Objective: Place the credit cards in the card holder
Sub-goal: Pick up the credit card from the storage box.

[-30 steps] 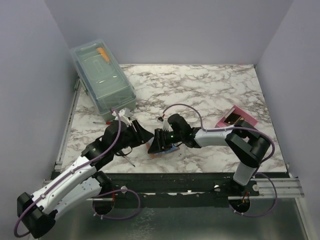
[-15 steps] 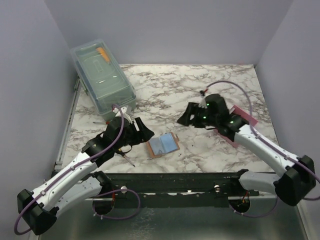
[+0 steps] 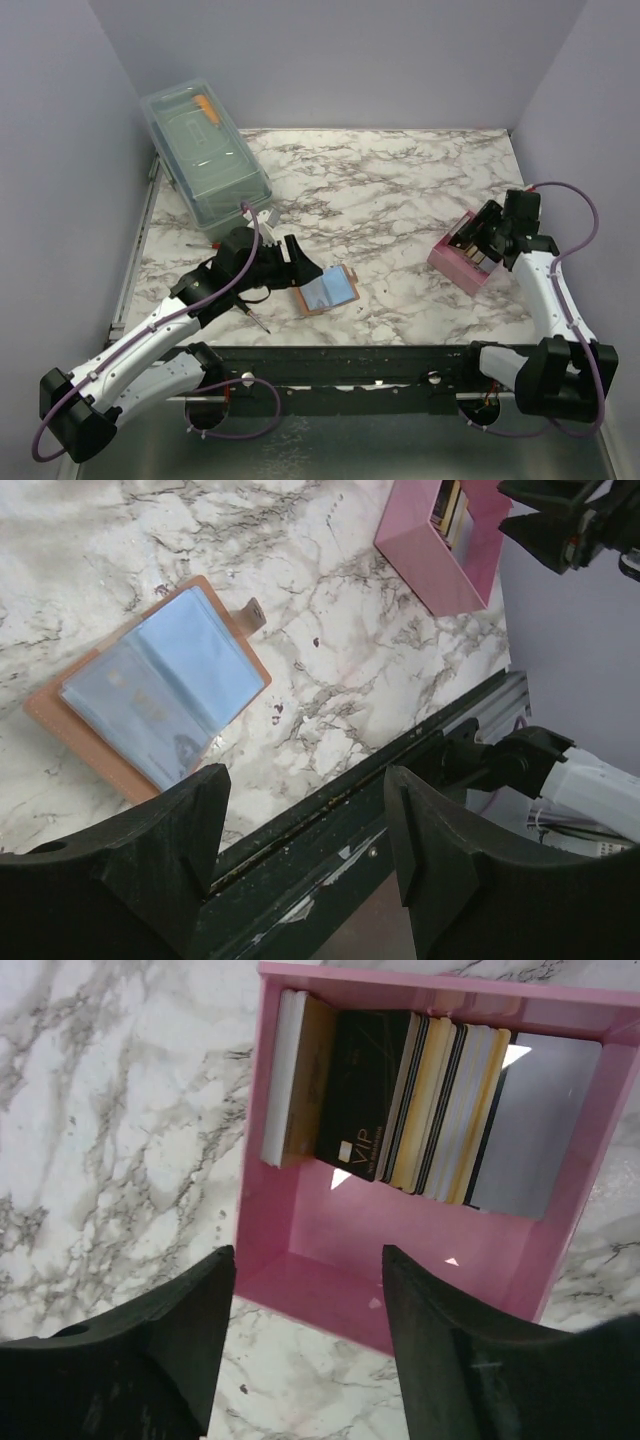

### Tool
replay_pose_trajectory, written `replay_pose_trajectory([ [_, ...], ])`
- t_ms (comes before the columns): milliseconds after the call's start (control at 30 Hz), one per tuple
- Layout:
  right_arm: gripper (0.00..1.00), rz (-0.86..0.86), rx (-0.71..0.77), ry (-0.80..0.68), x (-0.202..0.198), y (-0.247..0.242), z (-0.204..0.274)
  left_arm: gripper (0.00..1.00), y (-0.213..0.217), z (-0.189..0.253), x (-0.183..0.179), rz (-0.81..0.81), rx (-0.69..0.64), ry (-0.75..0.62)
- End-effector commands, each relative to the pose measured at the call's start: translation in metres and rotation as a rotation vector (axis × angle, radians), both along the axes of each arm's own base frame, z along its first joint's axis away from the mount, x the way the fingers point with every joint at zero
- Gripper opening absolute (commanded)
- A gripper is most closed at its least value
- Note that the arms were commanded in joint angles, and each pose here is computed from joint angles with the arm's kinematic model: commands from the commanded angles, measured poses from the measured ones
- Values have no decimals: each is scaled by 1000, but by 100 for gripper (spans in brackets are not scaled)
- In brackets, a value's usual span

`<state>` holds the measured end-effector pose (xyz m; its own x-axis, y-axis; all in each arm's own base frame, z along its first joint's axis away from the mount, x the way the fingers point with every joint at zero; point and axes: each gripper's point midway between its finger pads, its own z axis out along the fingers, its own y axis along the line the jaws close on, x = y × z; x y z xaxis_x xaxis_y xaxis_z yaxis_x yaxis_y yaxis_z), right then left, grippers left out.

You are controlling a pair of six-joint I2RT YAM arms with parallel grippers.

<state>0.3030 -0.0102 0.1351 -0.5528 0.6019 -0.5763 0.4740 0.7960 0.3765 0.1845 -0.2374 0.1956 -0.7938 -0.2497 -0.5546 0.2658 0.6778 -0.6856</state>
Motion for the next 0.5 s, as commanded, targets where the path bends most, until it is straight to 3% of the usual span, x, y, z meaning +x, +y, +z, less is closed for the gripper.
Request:
replay_pose_trajectory([
  [0,57,25,69,-18,17,-1,-13,69,-8,16,-11,-88,-50,-33],
  [100,55,60,114,-78,36,5,-12,69,-8,13,-13,-96,-50,-27],
  [233,63,75,205,-124,51,8,-15,69,-8,11,-15,-100,-52,-21],
  [467,63,63,357,-205,55,6,-21,69,-8,12,-15,-99,-55,-20],
])
